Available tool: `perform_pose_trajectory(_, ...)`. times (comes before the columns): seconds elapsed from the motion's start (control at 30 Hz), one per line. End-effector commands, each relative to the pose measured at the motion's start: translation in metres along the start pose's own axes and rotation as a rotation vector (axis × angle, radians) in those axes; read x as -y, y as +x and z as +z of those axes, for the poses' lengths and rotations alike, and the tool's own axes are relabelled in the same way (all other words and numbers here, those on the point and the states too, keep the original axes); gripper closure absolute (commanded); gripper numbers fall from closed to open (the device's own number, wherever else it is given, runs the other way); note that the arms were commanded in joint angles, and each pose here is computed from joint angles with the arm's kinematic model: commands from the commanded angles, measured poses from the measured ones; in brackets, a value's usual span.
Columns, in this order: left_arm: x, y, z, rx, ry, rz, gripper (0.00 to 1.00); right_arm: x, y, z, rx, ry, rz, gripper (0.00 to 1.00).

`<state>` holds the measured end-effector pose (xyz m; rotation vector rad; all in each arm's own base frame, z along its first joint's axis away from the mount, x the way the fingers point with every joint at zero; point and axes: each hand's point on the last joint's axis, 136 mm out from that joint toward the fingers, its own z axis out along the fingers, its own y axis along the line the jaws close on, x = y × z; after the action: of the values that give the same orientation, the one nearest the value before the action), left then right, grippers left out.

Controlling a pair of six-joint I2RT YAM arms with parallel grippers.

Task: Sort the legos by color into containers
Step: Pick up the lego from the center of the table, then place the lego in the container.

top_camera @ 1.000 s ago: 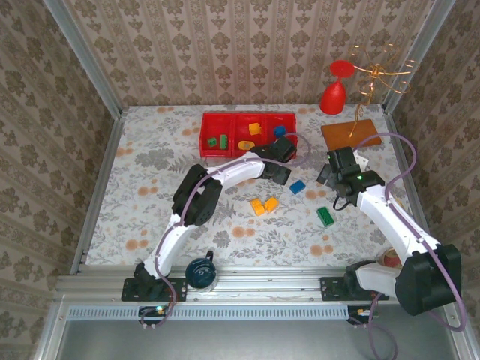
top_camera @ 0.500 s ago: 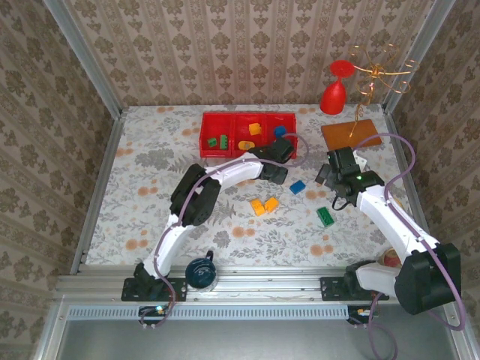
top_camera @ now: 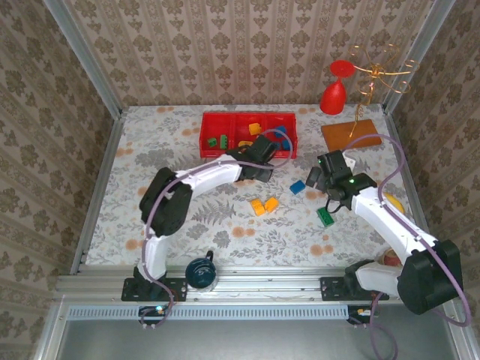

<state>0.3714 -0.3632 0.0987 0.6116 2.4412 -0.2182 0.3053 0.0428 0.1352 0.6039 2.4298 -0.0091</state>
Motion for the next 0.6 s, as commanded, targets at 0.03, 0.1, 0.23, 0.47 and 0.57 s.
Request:
perform_pose_trajectory(0.03, -0.034, -0.023, -0.034, 0.123, -0.063, -0.045, 0.57, -0.012, 0.008, 0.003, -0.009, -0.004, -0.008, 0.0)
perform_pose_trajectory(0.1, -0.05, -0.027, -0.044, 0.147, -0.082, -0.069, 0.57, -0.019, 0.012, 0.003, -0.013, -0.012, -0.022, 0.0)
perform_pose_trajectory(0.23, -0.085, -0.033, -0.055, 0.181, -0.121, -0.116, 0.57, -0.034, 0.02, 0.002, -0.019, -0.026, -0.053, 0.0)
perform_pose_trajectory(0.47, -0.138, -0.051, -0.048, 0.202, -0.184, -0.16, 0.56, -0.051, 0.032, 0.001, -0.027, -0.03, -0.088, 0.0)
perform_pose_trajectory(0.57, -0.158, -0.059, -0.039, 0.201, -0.208, -0.177, 0.56, -0.057, 0.035, 0.001, -0.031, -0.032, -0.098, 0.0)
